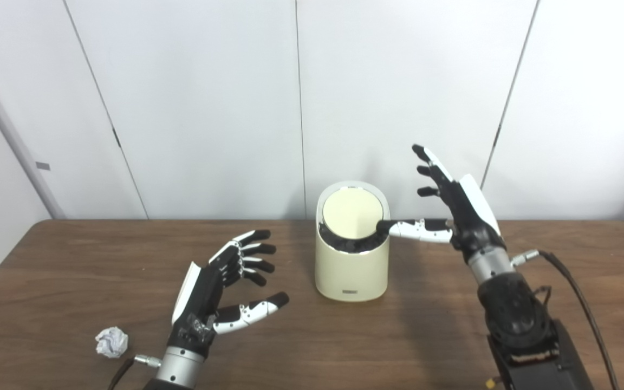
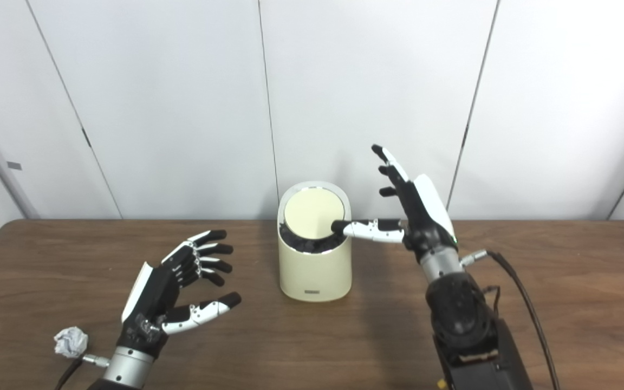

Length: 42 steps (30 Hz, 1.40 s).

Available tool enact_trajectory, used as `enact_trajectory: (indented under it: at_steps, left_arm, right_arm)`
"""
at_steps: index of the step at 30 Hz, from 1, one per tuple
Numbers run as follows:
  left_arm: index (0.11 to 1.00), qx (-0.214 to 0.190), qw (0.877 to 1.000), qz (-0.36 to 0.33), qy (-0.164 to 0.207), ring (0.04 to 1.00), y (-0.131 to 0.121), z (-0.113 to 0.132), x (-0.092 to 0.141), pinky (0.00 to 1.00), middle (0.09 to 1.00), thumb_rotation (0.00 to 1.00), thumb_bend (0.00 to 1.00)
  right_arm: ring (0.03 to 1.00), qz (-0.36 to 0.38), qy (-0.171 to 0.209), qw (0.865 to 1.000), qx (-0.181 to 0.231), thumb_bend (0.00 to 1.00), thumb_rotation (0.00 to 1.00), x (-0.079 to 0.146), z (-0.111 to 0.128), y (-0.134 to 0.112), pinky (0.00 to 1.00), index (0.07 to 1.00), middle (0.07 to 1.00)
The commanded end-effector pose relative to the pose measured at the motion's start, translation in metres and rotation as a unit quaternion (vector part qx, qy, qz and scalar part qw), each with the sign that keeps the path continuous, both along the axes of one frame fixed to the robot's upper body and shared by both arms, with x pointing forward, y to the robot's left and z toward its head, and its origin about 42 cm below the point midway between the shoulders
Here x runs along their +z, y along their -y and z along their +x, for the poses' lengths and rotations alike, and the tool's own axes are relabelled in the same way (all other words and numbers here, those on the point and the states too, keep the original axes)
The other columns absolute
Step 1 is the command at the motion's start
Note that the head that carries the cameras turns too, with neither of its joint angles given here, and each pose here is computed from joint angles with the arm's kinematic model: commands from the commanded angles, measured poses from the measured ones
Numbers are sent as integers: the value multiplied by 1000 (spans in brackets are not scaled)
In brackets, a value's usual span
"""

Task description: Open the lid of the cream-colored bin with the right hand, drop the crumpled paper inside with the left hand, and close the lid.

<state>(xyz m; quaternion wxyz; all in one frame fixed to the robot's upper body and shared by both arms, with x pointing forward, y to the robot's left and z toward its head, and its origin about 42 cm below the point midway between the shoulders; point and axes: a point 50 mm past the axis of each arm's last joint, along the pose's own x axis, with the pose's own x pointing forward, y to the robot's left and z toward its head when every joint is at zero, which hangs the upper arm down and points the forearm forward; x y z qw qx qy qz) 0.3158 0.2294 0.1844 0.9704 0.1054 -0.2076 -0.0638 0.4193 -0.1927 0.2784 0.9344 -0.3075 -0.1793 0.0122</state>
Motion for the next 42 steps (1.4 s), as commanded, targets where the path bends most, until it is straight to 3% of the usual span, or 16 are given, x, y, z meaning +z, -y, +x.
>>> enact_trajectory:
  at_steps: [1,9,13,18,26,35,42]
  left_arm:
    - [810,-6,999,-2,41,631,3,9,17,531,736,54,685]
    - [808,-9,999,-9,35,634,8,9,16,530,739,54,682]
    - [804,-11,999,-10,36,633,12,9,15,528,740,70,689]
    - [809,-13,999,-13,37,622,15,10,14,523,732,82,695]
    - [806,-13,999,-17,36,619,18,11,12,515,730,76,703]
    - [803,-13,999,-21,38,615,20,11,15,509,727,65,704]
    - [801,-15,999,-23,39,613,21,11,17,506,726,69,702]
  right_arm:
    - [876,-9,42,999,6,817,337,33,11,-8,677,950,957]
    - [826,-69,38,997,-23,816,397,52,29,-20,656,946,918]
    - [850,-92,31,995,-30,792,420,56,33,-27,684,949,925]
    - [821,-106,29,993,-32,803,414,58,40,-33,629,940,917]
    - [874,-109,16,994,-21,817,399,52,44,-42,694,944,930]
    - [816,-116,7,993,-16,846,321,40,43,-45,625,936,916]
    - [832,-128,-7,992,-10,864,296,29,42,-45,640,933,920]
